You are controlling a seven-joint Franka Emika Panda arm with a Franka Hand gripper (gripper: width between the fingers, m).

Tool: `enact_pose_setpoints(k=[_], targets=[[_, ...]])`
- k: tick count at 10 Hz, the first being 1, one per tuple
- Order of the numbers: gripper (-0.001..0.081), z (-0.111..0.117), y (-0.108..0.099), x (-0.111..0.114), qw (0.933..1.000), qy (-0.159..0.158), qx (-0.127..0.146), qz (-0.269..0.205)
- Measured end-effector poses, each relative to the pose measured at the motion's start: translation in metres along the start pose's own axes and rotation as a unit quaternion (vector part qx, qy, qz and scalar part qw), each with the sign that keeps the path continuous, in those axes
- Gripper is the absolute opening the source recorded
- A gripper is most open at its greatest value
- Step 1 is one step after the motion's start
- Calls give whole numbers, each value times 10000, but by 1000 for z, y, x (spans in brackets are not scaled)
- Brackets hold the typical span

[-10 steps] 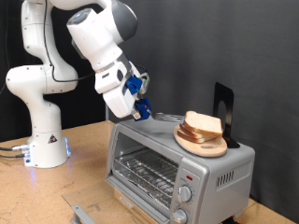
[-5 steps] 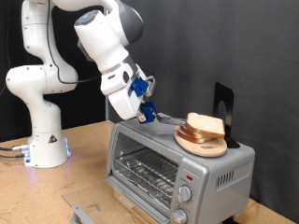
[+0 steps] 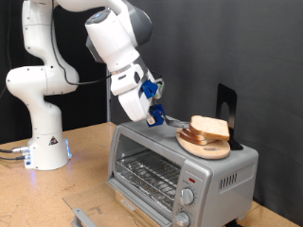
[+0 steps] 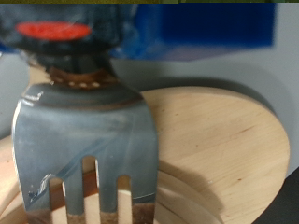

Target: Make a piece of toast with the oven

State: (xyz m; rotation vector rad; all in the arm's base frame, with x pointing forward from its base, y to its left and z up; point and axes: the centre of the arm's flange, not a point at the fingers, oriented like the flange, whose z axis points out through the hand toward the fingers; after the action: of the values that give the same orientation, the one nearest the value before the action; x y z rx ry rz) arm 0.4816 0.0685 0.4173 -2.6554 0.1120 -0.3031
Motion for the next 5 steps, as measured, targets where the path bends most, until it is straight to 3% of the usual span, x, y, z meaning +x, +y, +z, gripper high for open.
enact_pose_setpoints(k=[5], targets=[[369, 11, -15, 12, 9998, 163, -139, 60]])
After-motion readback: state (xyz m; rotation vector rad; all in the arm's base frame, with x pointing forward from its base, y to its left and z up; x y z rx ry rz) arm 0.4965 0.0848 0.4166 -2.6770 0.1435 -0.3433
